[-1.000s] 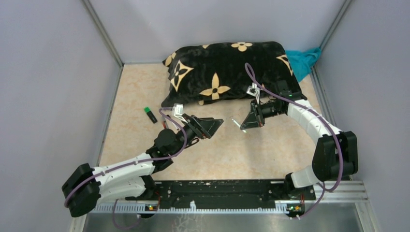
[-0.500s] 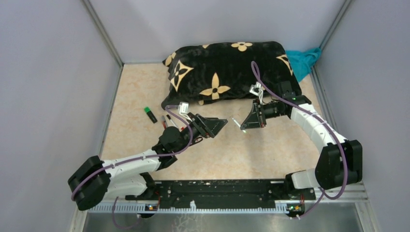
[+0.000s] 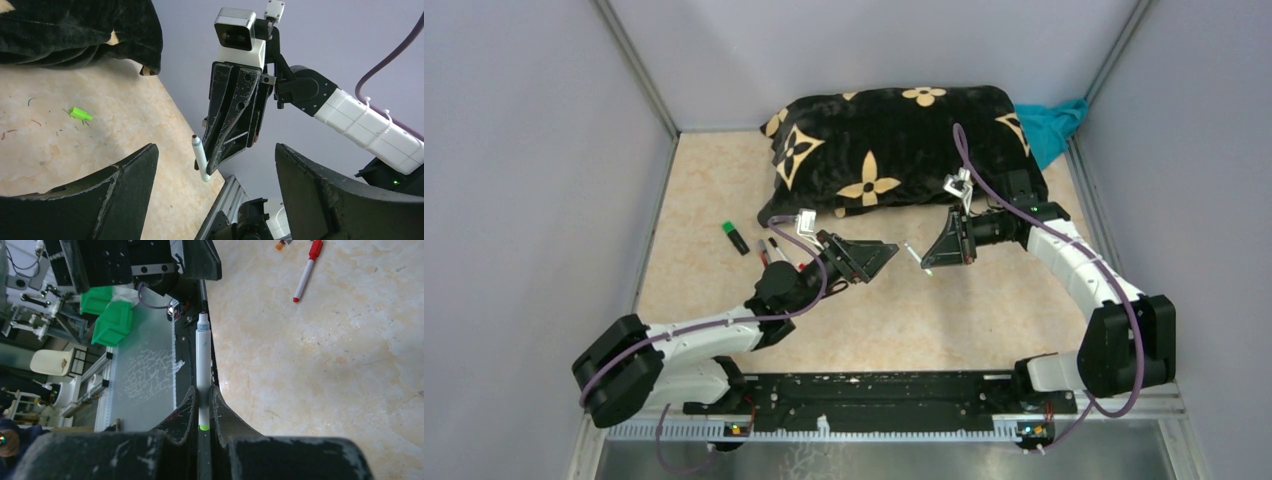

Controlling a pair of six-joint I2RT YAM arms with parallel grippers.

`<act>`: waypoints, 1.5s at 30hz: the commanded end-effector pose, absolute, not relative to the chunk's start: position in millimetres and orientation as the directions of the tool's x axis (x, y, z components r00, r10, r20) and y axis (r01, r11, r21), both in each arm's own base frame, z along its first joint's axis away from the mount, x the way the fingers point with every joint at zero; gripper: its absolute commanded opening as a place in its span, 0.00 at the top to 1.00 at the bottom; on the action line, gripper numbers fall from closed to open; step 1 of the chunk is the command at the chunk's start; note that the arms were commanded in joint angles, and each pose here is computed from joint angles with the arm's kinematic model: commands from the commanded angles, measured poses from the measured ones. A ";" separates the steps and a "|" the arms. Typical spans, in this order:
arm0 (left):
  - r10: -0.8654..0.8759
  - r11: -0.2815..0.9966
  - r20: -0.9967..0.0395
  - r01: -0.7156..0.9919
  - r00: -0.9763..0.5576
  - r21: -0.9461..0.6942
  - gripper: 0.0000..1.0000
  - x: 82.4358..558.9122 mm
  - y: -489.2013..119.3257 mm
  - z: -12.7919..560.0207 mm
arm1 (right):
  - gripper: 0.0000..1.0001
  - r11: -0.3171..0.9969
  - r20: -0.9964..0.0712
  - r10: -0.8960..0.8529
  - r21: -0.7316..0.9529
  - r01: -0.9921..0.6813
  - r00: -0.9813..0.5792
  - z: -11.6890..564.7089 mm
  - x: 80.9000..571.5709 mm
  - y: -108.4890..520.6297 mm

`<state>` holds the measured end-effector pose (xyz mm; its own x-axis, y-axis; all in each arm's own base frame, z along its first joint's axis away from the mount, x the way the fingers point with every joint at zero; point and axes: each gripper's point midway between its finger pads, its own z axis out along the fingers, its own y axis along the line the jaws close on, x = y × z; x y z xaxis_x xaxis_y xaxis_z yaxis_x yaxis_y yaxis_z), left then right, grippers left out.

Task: Insert the pens into the pen caps

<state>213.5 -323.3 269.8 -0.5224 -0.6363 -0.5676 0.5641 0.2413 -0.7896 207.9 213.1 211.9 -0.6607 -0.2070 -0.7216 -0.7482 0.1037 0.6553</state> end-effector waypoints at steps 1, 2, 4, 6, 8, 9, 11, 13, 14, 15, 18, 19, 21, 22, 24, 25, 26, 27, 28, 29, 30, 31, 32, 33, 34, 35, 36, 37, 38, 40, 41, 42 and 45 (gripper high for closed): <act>-0.622 0.209 -0.567 0.583 -0.540 -0.785 0.11 215.4 -335.5 277.1 | 1.00 0.044 -0.754 -0.166 0.639 -0.768 -0.636 228.1 203.7 213.5; -0.622 0.207 -0.557 0.571 -0.550 -0.794 0.12 216.8 -337.3 274.4 | 1.00 0.037 -0.752 -0.162 0.642 -0.766 -0.638 229.1 202.8 213.8; -0.630 0.211 -0.545 0.553 -0.554 -0.806 0.15 221.3 -339.7 271.5 | 1.00 0.027 -0.754 -0.158 0.642 -0.767 -0.637 231.3 202.0 214.2; -0.633 0.221 -0.546 0.547 -0.549 -0.807 0.16 226.0 -342.7 269.8 | 1.00 0.024 -0.753 -0.156 0.644 -0.764 -0.640 231.6 202.5 214.4; -0.628 0.236 -0.550 0.539 -0.550 -0.808 0.20 230.1 -346.7 266.6 | 1.00 0.021 -0.753 -0.153 0.645 -0.764 -0.640 232.5 202.4 214.4; -0.623 0.237 -0.550 0.536 -0.556 -0.810 0.21 231.1 -349.3 264.9 | 1.00 0.018 -0.753 -0.152 0.646 -0.763 -0.640 232.8 202.2 214.8; -0.609 0.225 -0.544 0.532 -0.577 -0.816 0.25 229.8 -354.3 260.6 | 1.00 0.016 -0.749 -0.148 0.652 -0.758 -0.646 231.4 201.9 215.0; -0.601 0.198 -0.529 0.529 -0.600 -0.825 0.30 227.1 -358.7 258.7 | 1.00 0.015 -0.743 -0.145 0.658 -0.753 -0.653 231.3 201.5 215.1; -0.597 0.184 -0.524 0.532 -0.607 -0.826 0.33 225.3 -360.3 258.7 | 1.00 0.016 -0.741 -0.145 0.661 -0.751 -0.655 230.9 201.3 215.1; -0.587 0.173 -0.524 0.537 -0.617 -0.825 0.35 223.1 -362.6 257.9 | 1.00 0.013 -0.739 -0.145 0.663 -0.748 -0.658 230.2 201.2 215.3; -0.562 0.153 -0.521 0.538 -0.642 -0.829 0.47 219.3 -368.7 255.4 | 1.00 0.008 -0.735 -0.141 0.668 -0.744 -0.663 230.9 202.2 215.9; -0.558 0.151 -0.521 0.538 -0.646 -0.829 0.50 219.4 -370.3 255.0 | 1.00 0.009 -0.736 -0.140 0.667 -0.745 -0.662 231.3 202.5 215.7; -0.552 0.151 -0.524 0.540 -0.649 -0.828 0.53 220.2 -373.4 254.3 | 1.00 0.009 -0.735 -0.141 0.668 -0.744 -0.663 230.9 202.2 215.8; -0.548 0.148 -0.525 0.542 -0.651 -0.827 0.54 220.3 -375.1 254.9 | 1.00 0.009 -0.734 -0.141 0.670 -0.743 -0.664 230.7 201.8 215.8; -0.538 0.140 -0.528 0.548 -0.657 -0.824 0.61 219.8 -378.9 254.8 | 1.00 0.009 -0.732 -0.141 0.673 -0.740 -0.667 229.6 201.6 215.7; -0.531 0.132 -0.529 0.552 -0.662 -0.824 0.65 218.6 -380.9 254.9 | 1.00 0.010 -0.733 -0.141 0.672 -0.741 -0.666 229.2 201.6 215.8; -0.526 0.122 -0.529 0.557 -0.666 -0.822 0.69 217.4 -382.7 255.4 | 1.00 0.012 -0.731 -0.140 0.673 -0.739 -0.668 228.3 201.7 215.6; -0.521 0.111 -0.523 0.554 -0.675 -0.825 0.73 216.2 -384.3 254.5 | 1.00 0.012 -0.732 -0.138 0.673 -0.740 -0.667 228.4 201.8 215.8; -0.517 0.099 -0.517 0.552 -0.682 -0.828 0.77 214.7 -385.1 254.1 | 1.00 0.011 -0.731 -0.139 0.674 -0.739 -0.669 228.3 200.9 215.7; -0.514 0.088 -0.515 0.555 -0.686 -0.827 0.80 213.3 -385.9 255.2 | 1.00 0.012 -0.731 -0.139 0.674 -0.739 -0.669 227.9 200.8 215.7; -0.511 0.084 -0.516 0.557 -0.688 -0.826 0.86 212.5 -386.5 255.1 | 1.00 0.014 -0.731 -0.138 0.673 -0.740 -0.668 227.7 200.7 215.4; -0.509 0.081 -0.516 0.559 -0.688 -0.825 0.93 212.0 -386.8 255.2 | 1.00 0.016 -0.732 -0.138 0.672 -0.740 -0.668 227.4 200.2 215.3; -0.511 0.078 -0.517 0.562 -0.687 -0.824 1.00 212.0 -386.8 255.9 | 1.00 0.020 -0.733 -0.139 0.670 -0.742 -0.666 227.3 200.5 215.3; -0.512 0.077 -0.519 0.565 -0.684 -0.821 1.00 212.1 -386.8 257.4 | 1.00 0.022 -0.736 -0.138 0.667 -0.745 -0.663 227.7 200.5 215.1; -0.514 0.076 -0.522 0.570 -0.681 -0.818 1.00 212.0 -386.7 259.2 | 1.00 0.028 -0.736 -0.140 0.665 -0.746 -0.662 226.8 200.6 215.0; -0.516 0.076 -0.526 0.575 -0.676 -0.815 1.00 212.3 -386.4 260.7 | 1.00 0.034 -0.733 -0.141 0.668 -0.743 -0.665 224.9 200.5 214.7; -0.519 0.075 -0.530 0.582 -0.671 -0.810 1.00 212.1 -385.9 262.8 | 0.93 0.036 -0.729 -0.142 0.673 -0.739 -0.670 223.7 200.3 214.7; -0.524 0.076 -0.533 0.587 -0.664 -0.806 1.00 212.4 -385.1 264.9 | 0.83 0.036 -0.719 -0.143 0.683 -0.730 -0.680 221.6 199.8 214.6; -0.528 0.077 -0.538 0.594 -0.657 -0.801 1.00 212.9 -384.3 266.4 | 0.73 0.033 -0.711 -0.145 0.692 -0.721 -0.688 219.7 199.6 215.1; -0.542 0.083 -0.540 0.599 -0.643 -0.797 1.00 214.3 -381.4 267.5 | 0.57 0.033 -0.702 -0.148 0.700 -0.713 -0.697 216.2 199.7 215.2; -0.550 0.083 -0.539 0.601 -0.638 -0.795 1.00 214.7 -380.0 267.9 | 0.50 0.033 -0.707 -0.152 0.695 -0.718 -0.691 214.5 199.1 215.1; -0.557 0.081 -0.539 0.605 -0.632 -0.792 1.00 214.9 -378.7 269.1 | 0.46 0.024 -0.718 -0.151 0.684 -0.729 -0.679 215.5 196.9 215.2; -0.569 0.079 -0.535 0.606 -0.624 -0.791 1.00 216.0 -377.1 270.3 | 0.38 0.012 -0.741 -0.147 0.661 -0.750 -0.656 216.8 190.0 214.5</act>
